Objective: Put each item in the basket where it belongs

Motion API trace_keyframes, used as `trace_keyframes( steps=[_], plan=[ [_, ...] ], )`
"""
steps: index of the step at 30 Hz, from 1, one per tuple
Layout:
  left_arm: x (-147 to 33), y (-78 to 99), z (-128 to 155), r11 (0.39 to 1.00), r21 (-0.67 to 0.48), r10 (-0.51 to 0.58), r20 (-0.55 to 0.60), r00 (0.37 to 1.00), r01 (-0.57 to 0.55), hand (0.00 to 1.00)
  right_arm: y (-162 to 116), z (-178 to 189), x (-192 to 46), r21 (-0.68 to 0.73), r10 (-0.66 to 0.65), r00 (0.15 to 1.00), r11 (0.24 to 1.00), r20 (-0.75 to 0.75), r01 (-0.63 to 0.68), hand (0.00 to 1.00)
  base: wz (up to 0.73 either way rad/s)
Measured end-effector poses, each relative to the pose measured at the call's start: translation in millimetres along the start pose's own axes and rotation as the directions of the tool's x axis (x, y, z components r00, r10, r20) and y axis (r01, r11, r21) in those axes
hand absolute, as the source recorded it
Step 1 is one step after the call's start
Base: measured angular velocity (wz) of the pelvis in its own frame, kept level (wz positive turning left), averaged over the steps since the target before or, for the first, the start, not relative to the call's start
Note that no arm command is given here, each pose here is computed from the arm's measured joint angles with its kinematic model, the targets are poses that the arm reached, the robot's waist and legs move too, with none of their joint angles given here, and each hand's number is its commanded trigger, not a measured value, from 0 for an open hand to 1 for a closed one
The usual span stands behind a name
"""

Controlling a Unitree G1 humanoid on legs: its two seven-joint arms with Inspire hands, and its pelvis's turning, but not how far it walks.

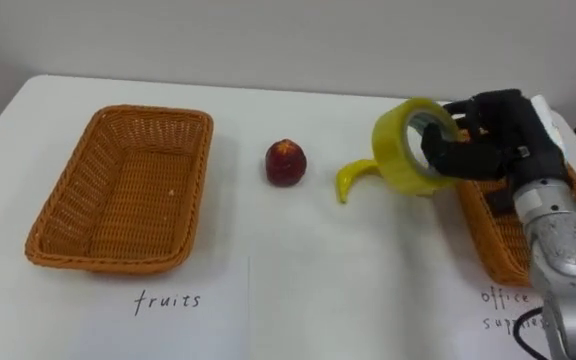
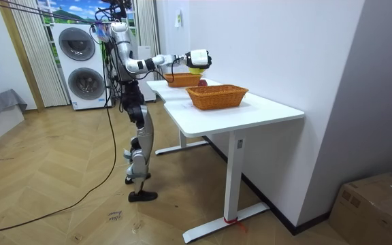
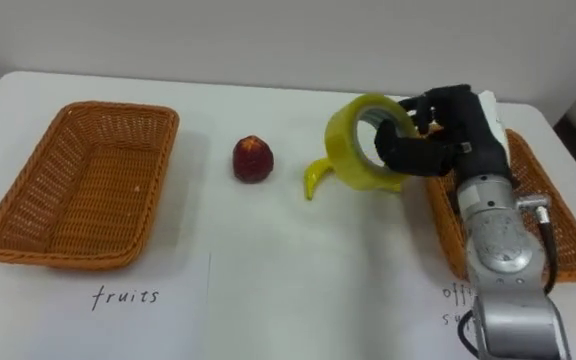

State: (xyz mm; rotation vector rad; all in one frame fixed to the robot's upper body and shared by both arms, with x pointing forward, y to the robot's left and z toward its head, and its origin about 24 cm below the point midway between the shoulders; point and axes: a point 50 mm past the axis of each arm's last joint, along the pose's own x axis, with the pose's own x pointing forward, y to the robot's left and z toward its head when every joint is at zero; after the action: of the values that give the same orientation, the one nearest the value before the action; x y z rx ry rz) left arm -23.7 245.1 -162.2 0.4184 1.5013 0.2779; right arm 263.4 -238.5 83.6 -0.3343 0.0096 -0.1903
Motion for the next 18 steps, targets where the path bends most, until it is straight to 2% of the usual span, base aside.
trace_keyframes(
  steps=[12, 18],
  plan=[
    [1.2, 9.3, 1, 0.998, -0.059, 0.033, -0.006, 0.999, -0.033, 0.00, -24, -21, -7, 0.008, -0.169, 0.982, 0.985, -0.080, 0.170, 1.00, 0.00],
    [0.8, 13.6, 3, 0.996, -0.072, 0.050, 0.010, 0.999, -0.049, 0.00, -31, -42, -13, -0.032, -0.209, 0.964, 0.978, -0.163, 0.207, 1.00, -0.01]
  ],
)
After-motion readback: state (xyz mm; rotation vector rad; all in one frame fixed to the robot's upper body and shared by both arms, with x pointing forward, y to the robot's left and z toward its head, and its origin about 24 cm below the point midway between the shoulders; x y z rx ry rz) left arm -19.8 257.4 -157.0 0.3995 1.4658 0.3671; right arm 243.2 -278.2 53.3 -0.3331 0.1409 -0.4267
